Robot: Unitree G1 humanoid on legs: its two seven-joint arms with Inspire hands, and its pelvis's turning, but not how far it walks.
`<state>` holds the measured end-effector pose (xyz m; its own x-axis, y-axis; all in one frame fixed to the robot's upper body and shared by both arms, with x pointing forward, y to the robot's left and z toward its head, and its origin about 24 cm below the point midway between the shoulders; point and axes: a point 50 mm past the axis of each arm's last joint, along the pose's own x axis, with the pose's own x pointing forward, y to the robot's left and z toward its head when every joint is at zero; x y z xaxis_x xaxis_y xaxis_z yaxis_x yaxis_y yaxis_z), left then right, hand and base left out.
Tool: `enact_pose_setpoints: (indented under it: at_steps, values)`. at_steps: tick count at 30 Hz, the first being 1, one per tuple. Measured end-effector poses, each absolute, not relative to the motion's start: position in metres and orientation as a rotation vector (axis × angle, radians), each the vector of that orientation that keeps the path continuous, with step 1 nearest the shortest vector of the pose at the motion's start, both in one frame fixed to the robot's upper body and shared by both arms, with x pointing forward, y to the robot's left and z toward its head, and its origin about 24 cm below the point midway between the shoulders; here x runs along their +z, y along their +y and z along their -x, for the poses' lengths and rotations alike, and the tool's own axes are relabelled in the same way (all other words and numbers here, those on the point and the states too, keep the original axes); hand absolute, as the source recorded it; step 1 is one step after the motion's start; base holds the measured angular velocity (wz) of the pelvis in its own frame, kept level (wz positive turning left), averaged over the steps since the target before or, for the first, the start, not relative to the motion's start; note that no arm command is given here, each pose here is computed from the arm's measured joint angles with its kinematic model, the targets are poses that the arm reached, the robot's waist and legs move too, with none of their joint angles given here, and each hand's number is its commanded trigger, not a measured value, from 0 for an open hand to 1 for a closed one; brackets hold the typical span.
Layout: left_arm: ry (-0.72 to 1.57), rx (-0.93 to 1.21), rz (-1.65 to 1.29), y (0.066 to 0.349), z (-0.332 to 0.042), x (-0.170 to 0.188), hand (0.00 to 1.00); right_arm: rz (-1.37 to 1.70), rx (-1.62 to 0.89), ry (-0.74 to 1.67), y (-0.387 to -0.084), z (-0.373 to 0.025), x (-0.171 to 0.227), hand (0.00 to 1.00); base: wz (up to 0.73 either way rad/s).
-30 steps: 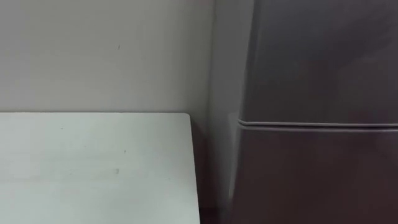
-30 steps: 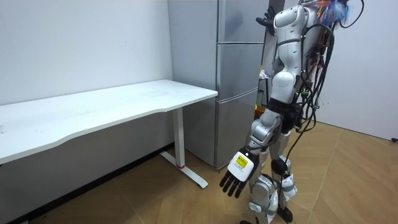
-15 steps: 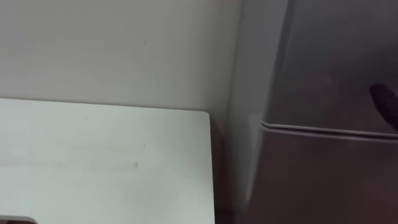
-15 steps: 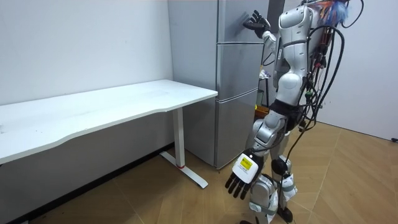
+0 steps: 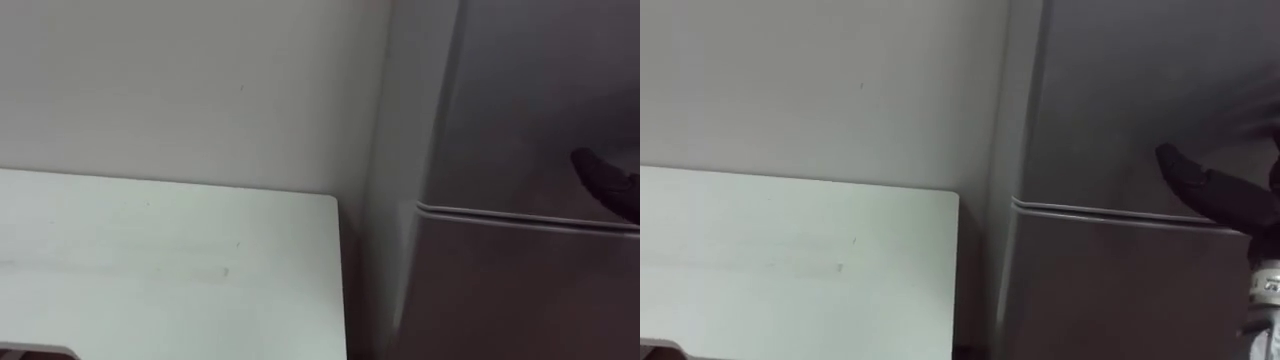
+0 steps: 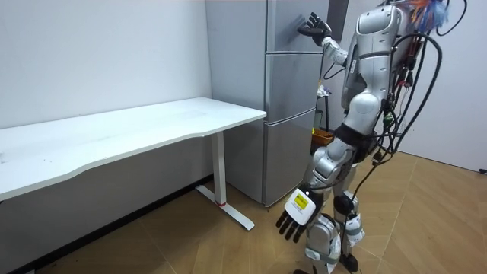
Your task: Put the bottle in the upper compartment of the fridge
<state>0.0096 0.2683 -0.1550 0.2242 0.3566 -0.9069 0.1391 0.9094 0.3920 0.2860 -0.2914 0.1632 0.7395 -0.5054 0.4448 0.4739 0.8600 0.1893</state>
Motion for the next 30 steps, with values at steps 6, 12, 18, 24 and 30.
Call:
enact_pose_setpoints:
  at_steps: [6,12,18,24,30]
  values:
    - [1.352,0.140,-0.431,0.270,-0.001,-0.152,0.00,-0.101,-0.509,-0.496,-0.290,-0.287,0.171,0.00,0.00]
    - [1.365,0.141,-0.426,0.270,0.007,-0.151,0.00,-0.110,-0.516,-0.515,-0.290,-0.285,0.177,0.00,0.00]
    - [1.353,0.191,-0.426,0.276,0.008,-0.149,0.00,-0.120,-0.602,-0.511,-0.305,-0.276,0.176,0.00,0.00]
    - [1.359,0.213,-0.421,0.278,0.011,-0.148,0.00,-0.117,-0.677,-0.563,-0.321,-0.265,0.190,0.00,0.00]
    - [1.347,0.219,-0.425,0.279,0.008,-0.148,0.00,-0.128,-0.792,-0.536,-0.337,-0.249,0.179,0.00,-0.02]
